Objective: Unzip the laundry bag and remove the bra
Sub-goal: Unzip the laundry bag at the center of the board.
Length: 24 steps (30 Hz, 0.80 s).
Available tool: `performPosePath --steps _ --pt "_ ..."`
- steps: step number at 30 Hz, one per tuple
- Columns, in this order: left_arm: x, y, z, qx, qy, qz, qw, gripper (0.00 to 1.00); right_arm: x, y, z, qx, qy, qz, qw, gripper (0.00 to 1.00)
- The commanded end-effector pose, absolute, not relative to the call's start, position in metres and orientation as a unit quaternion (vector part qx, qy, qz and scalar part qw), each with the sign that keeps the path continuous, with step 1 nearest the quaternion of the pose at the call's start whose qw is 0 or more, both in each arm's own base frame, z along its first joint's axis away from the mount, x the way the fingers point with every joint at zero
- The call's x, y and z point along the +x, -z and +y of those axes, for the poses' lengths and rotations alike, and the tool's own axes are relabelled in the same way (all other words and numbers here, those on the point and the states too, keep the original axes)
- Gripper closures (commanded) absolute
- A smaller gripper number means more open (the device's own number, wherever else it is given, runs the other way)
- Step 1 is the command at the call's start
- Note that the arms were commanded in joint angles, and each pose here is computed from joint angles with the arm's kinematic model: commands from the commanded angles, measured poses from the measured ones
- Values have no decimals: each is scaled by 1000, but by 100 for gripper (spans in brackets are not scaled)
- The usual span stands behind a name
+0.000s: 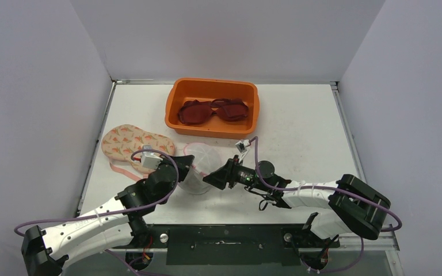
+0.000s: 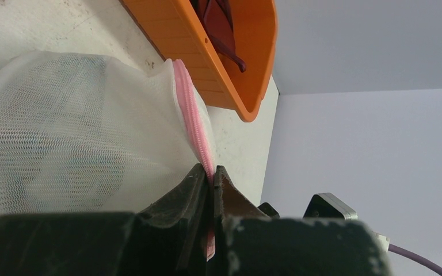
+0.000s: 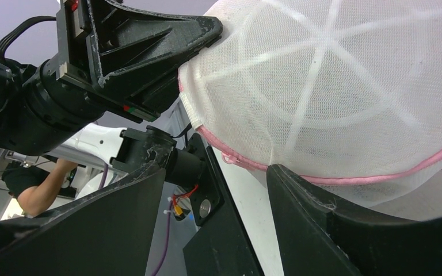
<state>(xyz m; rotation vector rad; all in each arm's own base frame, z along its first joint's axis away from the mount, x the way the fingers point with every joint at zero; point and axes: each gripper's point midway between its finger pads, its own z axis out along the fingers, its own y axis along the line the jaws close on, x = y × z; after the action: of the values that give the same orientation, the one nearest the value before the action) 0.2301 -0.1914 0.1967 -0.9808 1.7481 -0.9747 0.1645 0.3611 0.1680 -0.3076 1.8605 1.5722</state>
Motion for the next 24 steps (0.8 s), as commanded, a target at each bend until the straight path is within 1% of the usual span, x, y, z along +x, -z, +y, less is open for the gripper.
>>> performPosePath --steps 1,9,15,16,18,21,24 --pt "231 -211 -189 -406 407 686 446 100 154 -198 365 -132 -640 672 349 33" --pt "236 -229 -189 -406 420 668 460 100 137 -200 356 -113 -664 659 334 29" --pt "234 -228 -196 -404 434 670 447 100 146 -203 359 -94 -672 646 349 27" --pt "233 -227 -196 -404 436 670 444 100 148 -205 361 -92 -675 642 350 28" --pt "232 -228 -194 -407 436 668 444 100 151 -206 364 -88 -680 639 350 34" --pt "231 -233 -187 -407 438 662 453 100 153 -205 369 -89 -684 637 345 32" --pt "229 -235 -187 -403 443 661 452 100 154 -203 371 -88 -684 639 342 33"
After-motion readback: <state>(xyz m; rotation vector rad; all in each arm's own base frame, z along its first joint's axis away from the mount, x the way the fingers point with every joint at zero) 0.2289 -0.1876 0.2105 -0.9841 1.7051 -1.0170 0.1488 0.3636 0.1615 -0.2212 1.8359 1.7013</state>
